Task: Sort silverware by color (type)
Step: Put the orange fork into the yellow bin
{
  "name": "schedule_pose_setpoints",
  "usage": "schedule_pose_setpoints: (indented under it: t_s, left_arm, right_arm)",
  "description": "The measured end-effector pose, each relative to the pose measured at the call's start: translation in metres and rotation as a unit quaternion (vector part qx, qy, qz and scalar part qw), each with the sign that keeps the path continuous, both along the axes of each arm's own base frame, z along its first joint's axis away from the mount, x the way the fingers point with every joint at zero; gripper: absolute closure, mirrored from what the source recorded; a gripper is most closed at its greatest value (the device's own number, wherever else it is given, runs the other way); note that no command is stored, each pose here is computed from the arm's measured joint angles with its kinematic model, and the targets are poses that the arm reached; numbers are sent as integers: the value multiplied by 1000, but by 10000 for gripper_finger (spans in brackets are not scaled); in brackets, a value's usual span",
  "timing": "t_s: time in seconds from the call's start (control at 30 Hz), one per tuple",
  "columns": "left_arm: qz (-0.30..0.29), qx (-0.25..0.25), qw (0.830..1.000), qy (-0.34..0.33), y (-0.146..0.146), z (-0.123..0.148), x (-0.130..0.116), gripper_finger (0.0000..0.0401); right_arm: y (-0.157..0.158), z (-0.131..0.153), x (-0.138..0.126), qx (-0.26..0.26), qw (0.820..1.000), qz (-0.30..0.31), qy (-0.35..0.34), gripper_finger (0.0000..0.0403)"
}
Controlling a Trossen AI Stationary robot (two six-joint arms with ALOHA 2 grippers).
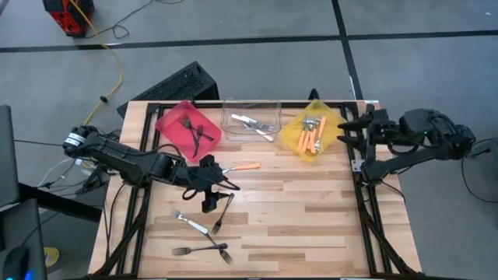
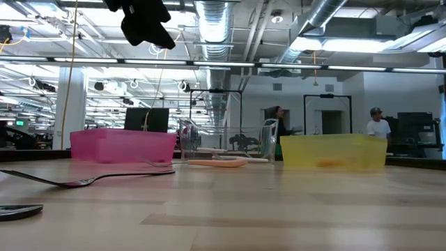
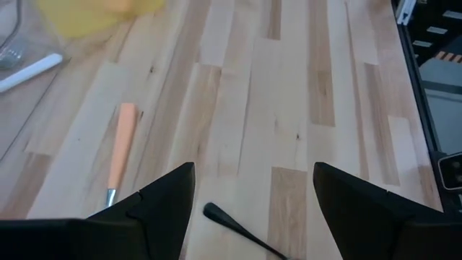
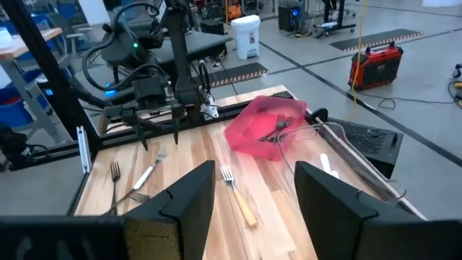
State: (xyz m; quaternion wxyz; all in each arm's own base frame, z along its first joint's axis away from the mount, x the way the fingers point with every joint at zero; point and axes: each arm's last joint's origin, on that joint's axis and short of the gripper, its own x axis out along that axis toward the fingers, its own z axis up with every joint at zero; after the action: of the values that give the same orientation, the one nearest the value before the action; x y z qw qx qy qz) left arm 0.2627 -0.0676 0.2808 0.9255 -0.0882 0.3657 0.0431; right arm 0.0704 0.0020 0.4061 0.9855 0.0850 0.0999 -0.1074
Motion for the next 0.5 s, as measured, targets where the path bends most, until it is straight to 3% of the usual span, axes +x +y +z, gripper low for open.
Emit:
schedule_pose_setpoints:
  t_s: [0.2, 0.5]
  left_arm:
    - [0, 0, 1000, 0, 0, 0, 0, 135]
    - [13, 9, 1000, -2, 1, 0, 0, 135]
  right_arm:
    - [2, -32, 14, 13, 1000, -17, -8, 186]
    - [3, -58, 28, 42, 992, -42, -110, 186]
